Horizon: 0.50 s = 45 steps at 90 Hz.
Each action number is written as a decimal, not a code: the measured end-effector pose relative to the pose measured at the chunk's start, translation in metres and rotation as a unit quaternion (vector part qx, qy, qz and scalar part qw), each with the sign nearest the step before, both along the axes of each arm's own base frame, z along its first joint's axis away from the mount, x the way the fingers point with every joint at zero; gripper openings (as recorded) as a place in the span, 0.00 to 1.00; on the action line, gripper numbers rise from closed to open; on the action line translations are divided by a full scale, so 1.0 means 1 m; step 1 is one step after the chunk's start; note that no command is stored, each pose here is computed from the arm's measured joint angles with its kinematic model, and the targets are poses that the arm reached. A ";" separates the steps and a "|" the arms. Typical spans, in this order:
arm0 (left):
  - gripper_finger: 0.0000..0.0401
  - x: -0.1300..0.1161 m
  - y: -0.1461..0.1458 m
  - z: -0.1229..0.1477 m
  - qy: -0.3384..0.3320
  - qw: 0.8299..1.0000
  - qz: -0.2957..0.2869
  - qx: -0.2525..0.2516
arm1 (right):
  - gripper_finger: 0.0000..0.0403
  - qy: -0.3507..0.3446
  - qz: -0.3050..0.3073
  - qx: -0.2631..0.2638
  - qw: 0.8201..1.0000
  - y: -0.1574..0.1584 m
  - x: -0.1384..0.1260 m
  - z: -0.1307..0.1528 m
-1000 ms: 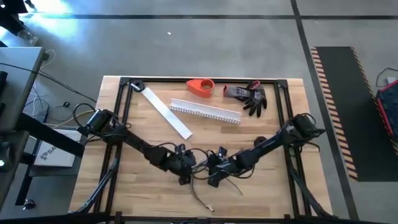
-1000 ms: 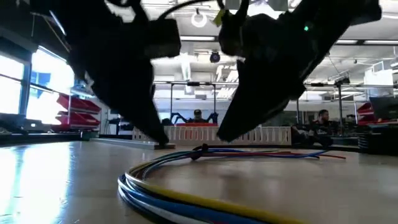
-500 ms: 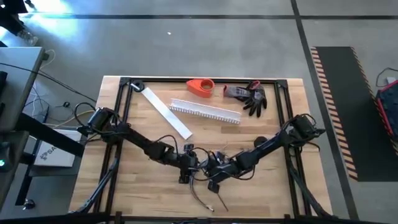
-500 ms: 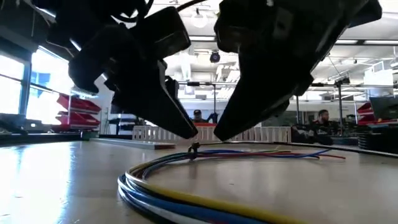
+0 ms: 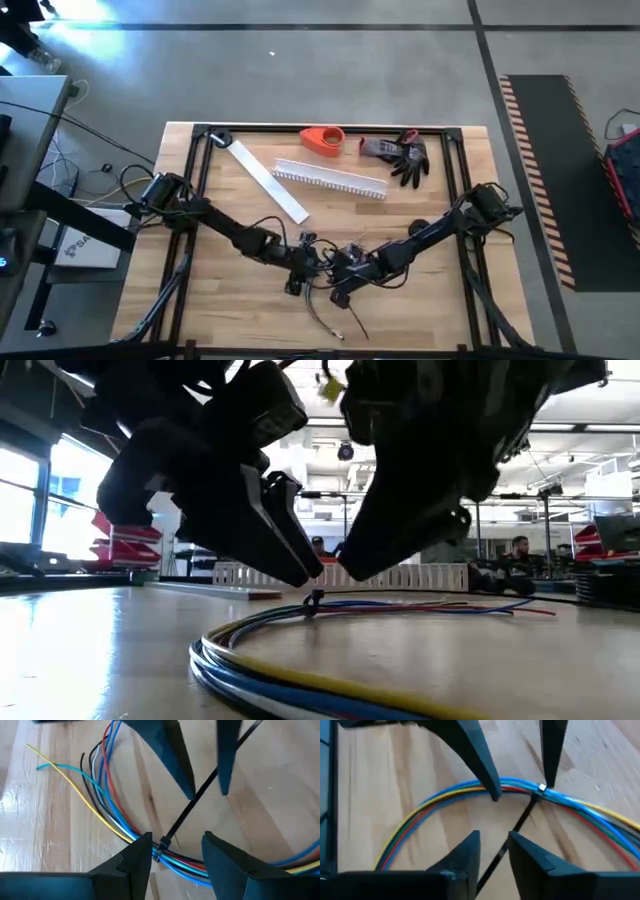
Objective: Ziptie cables
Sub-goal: Wrap the cable wires with the black zip tie
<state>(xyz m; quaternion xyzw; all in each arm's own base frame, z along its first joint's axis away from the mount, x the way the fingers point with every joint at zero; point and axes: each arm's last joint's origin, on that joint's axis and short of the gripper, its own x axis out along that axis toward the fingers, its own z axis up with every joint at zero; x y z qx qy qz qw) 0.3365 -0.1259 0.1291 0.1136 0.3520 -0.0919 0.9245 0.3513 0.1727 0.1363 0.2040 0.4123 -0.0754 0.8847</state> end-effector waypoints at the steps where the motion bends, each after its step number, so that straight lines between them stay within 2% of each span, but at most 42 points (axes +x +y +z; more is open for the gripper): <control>1: 0.38 0.000 0.000 0.000 0.000 1.000 0.000 -0.001 | 0.26 0.000 -0.001 -0.003 1.000 0.001 0.000 -0.001; 12: 0.38 0.000 0.000 0.000 0.001 1.000 0.005 -0.005 | 0.33 0.010 0.005 -0.012 1.000 0.006 -0.001 -0.014; 23: 0.38 0.000 0.000 0.000 0.002 1.000 0.006 -0.004 | 0.32 0.011 -0.029 -0.027 0.999 0.008 -0.003 -0.022; 32: 0.38 0.000 0.000 0.000 0.002 1.000 0.005 -0.004 | 0.24 0.000 -0.038 -0.053 0.998 0.012 -0.006 -0.023; 45: 0.38 0.001 0.003 0.000 -0.003 1.000 -0.004 0.017 | 0.04 0.003 -0.007 -0.081 0.997 0.015 -0.007 -0.021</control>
